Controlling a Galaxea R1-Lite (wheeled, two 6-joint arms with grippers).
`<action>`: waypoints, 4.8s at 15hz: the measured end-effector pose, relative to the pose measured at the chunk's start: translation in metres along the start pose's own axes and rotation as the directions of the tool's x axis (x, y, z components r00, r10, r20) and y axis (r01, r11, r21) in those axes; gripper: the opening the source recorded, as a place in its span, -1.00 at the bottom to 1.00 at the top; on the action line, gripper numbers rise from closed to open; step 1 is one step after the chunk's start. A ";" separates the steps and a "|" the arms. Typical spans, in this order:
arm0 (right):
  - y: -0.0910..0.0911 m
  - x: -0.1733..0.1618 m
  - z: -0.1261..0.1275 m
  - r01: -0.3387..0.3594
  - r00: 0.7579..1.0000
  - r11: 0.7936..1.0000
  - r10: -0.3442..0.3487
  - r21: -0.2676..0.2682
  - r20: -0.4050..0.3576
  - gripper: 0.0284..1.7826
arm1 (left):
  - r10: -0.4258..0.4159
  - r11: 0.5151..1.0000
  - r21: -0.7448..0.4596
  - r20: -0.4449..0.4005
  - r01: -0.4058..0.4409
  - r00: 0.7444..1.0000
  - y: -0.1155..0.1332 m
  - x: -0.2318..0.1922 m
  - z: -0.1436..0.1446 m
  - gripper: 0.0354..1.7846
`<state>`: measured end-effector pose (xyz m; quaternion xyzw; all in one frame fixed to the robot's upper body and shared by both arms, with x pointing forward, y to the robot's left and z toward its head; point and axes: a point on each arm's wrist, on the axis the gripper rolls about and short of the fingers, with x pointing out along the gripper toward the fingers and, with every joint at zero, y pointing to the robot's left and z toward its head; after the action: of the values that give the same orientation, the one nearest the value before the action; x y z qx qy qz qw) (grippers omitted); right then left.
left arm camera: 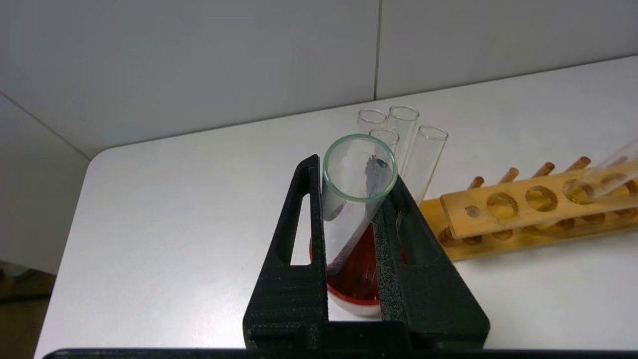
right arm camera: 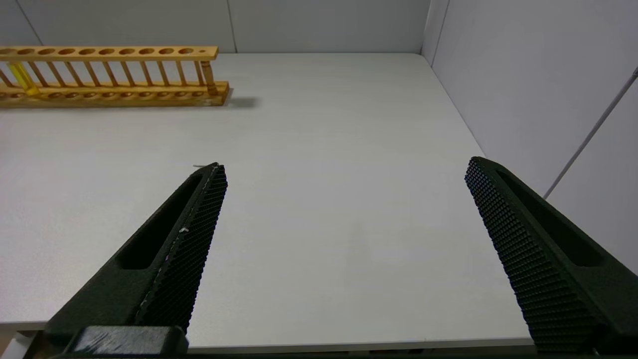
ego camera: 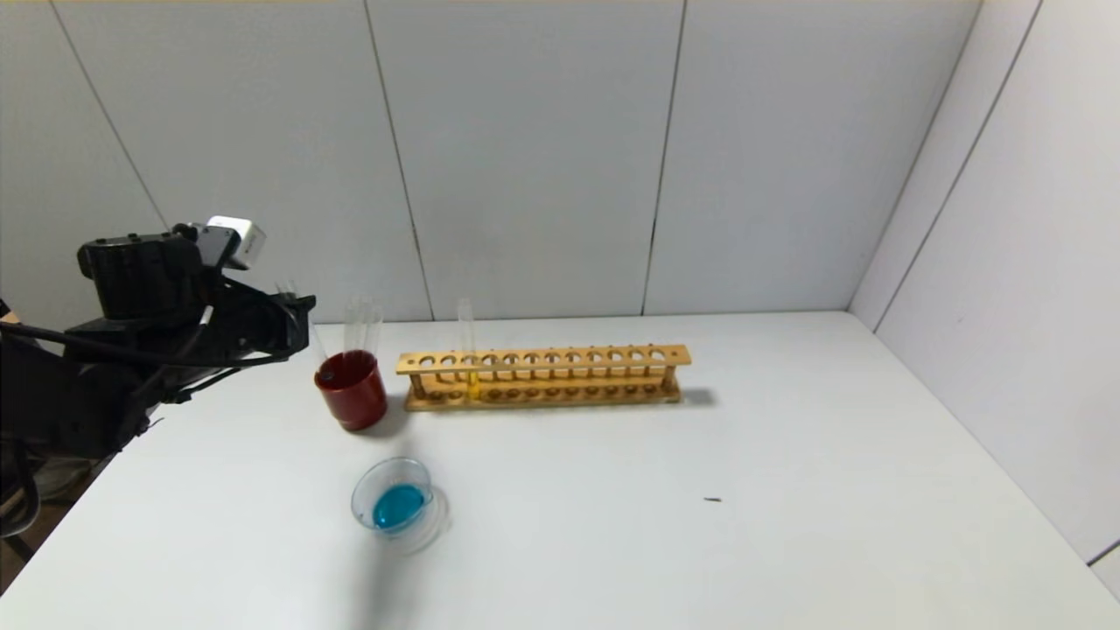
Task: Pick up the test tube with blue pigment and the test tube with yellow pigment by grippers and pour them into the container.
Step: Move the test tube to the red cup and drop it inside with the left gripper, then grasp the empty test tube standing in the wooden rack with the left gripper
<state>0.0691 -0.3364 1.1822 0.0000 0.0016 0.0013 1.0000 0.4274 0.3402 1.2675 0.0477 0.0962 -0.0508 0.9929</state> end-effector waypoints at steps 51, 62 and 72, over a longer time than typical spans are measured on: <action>0.000 0.000 0.000 0.000 1.000 1.000 0.000 0.000 0.000 0.96 | -0.629 0.777 -0.233 -0.273 0.585 0.728 -0.118 -0.122 0.047 0.96; 0.000 0.000 0.000 0.000 1.000 1.000 0.000 0.000 0.000 0.96 | -0.443 0.895 -0.188 -0.290 0.404 0.848 -0.134 -0.004 0.031 0.96; 0.000 0.000 0.000 0.000 1.000 1.000 0.000 0.000 0.000 0.96 | -0.318 0.948 -0.096 -0.254 0.304 0.913 -0.149 0.062 0.027 0.96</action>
<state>0.0691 -0.3364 1.1822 0.0000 0.0016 0.0011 1.0000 0.4764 0.1845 1.2695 0.0111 0.2364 -0.1986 0.9511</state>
